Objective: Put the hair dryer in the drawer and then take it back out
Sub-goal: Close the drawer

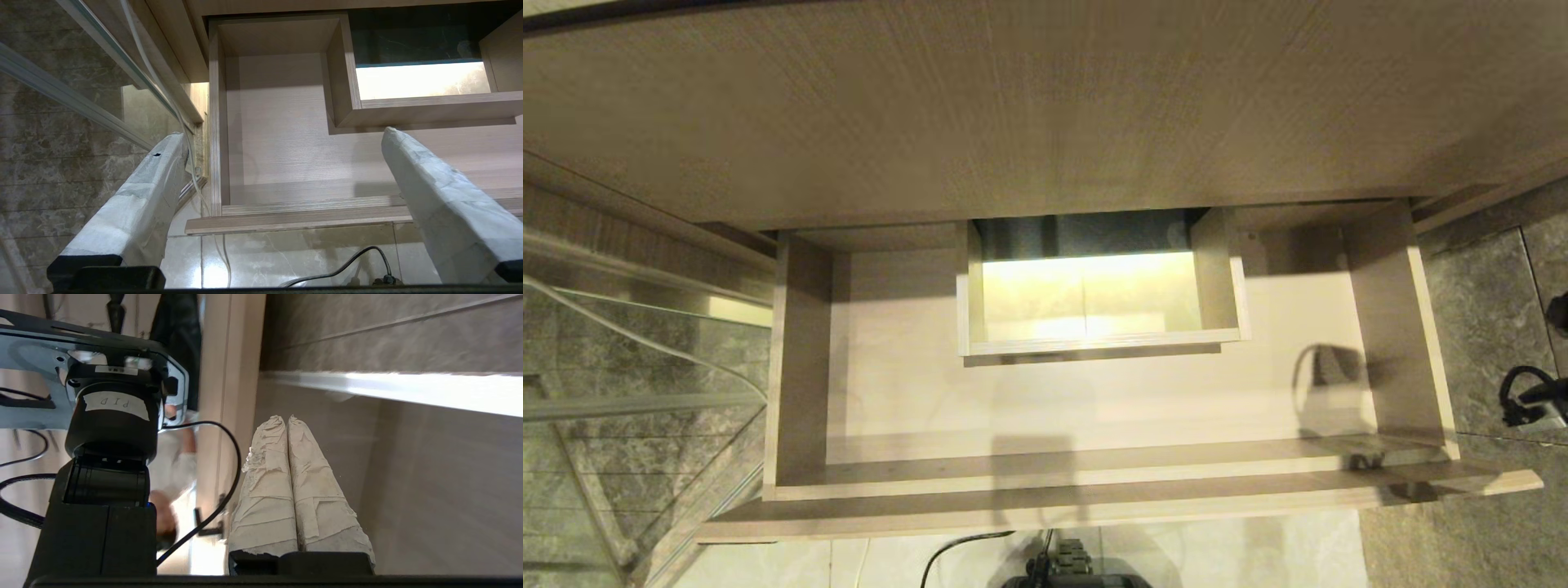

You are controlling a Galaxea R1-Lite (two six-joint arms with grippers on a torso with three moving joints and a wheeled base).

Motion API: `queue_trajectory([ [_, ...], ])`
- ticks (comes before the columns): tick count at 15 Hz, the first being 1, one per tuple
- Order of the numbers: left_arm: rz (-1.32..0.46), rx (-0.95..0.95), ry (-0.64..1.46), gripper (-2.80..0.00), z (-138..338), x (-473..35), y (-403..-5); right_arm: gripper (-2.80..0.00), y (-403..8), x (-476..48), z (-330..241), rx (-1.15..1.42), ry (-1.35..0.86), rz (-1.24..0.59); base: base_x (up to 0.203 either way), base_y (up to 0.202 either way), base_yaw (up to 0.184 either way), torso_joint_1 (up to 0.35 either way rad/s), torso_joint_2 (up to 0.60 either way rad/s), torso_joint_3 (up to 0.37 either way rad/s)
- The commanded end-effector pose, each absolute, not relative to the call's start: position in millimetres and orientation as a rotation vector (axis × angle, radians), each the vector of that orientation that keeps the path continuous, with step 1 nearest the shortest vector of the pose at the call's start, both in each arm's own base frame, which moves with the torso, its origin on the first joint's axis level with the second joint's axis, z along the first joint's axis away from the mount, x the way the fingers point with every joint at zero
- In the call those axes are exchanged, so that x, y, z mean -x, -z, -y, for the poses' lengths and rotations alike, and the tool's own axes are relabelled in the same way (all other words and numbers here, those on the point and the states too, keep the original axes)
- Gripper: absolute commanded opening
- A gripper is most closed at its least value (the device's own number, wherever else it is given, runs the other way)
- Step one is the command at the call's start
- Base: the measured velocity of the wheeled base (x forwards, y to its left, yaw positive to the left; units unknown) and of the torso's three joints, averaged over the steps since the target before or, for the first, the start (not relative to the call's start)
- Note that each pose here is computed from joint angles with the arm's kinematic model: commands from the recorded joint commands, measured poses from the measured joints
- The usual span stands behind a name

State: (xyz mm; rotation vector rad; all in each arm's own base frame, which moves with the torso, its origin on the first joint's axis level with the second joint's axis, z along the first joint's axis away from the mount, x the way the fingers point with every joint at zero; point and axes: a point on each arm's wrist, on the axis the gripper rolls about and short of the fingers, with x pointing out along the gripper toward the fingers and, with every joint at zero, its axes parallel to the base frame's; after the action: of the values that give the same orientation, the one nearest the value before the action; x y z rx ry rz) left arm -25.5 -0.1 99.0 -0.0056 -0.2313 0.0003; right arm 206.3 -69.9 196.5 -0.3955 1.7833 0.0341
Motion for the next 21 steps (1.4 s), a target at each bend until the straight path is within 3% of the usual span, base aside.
queue_trajectory([
  [1,0.193,0.007,-0.001,0.00,0,22,-88,-2.80,-183,-214,80,0.353,-0.038,-1.850,0.000,0.000,0.000,0.000,0.00,0.000],
  [8,0.193,0.007,-0.001,0.00,0,22,-88,-2.80,-132,-257,105,0.307,0.027,-1.802,0.000,0.000,0.000,0.000,0.00,0.000],
  [13,0.193,0.007,-0.001,0.00,0,22,-88,-2.80,-103,-291,125,0.299,0.074,-1.651,0.000,0.000,0.000,0.000,0.00,0.000],
  [21,0.193,0.007,-0.001,0.00,0,22,-88,-2.80,-103,-300,132,0.313,0.084,-1.612,0.000,0.000,0.000,0.000,0.00,0.000],
])
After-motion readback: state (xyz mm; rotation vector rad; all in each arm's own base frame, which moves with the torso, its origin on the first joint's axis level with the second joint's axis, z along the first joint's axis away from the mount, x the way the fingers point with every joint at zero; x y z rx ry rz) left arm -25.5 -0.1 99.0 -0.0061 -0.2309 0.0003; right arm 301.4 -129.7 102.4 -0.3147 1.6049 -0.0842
